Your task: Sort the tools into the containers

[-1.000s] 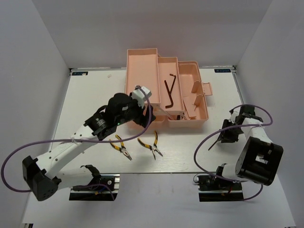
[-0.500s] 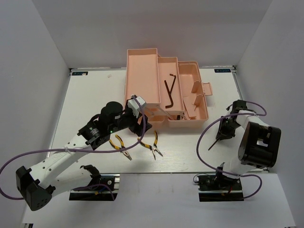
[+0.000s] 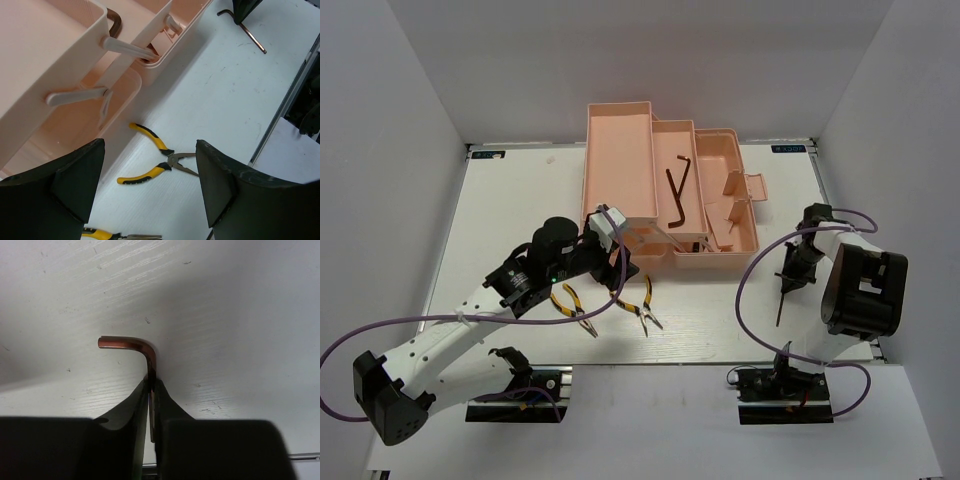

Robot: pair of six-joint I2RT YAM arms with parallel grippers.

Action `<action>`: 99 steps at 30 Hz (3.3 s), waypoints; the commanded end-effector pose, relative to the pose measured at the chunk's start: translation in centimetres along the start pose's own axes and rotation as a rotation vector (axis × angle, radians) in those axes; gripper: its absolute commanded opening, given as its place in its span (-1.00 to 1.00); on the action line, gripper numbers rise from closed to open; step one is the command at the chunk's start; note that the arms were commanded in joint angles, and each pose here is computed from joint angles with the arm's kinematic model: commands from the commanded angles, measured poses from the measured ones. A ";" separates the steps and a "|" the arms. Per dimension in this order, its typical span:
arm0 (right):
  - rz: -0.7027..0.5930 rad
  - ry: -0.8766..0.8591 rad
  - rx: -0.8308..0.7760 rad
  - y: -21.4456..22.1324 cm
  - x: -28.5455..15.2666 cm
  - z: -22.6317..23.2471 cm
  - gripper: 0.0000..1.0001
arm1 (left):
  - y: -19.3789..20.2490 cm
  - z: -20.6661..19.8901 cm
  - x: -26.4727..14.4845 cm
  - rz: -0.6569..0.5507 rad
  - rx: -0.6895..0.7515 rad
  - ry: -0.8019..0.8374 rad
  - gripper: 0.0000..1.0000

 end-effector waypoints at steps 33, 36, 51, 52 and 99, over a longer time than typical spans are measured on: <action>-0.691 -0.057 -0.231 -4.4 -16.4 1.0 -1.00 | 1.5 0.6 1.4 0.037 0.006 0.033 0.69; -0.799 -0.234 -0.283 -6.0 -20.2 3.3 -1.00 | 2.0 0.7 1.6 0.055 -0.009 0.028 0.69; -0.727 -0.905 -0.479 -17.3 -23.3 20.5 -1.00 | 7.4 2.5 -0.8 0.074 -0.527 -0.372 0.59; -0.736 -0.902 -0.496 -17.6 -23.7 21.6 -1.00 | 8.0 3.2 -1.4 0.068 -0.552 -0.449 0.59; -0.661 -0.425 -0.408 -2.0 -13.3 9.7 -0.06 | 19.9 10.3 -1.3 0.041 -1.089 -1.195 0.01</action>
Point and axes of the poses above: each gripper's point midway between its finger pads, its own x axis out along the fingers, its own z axis along the line the jaws close on, y = z × x, the point moved 7 cm from there along -x, back along the fingers, and after that the axes turned 14 degrees about -x, right-handed, at the moved point
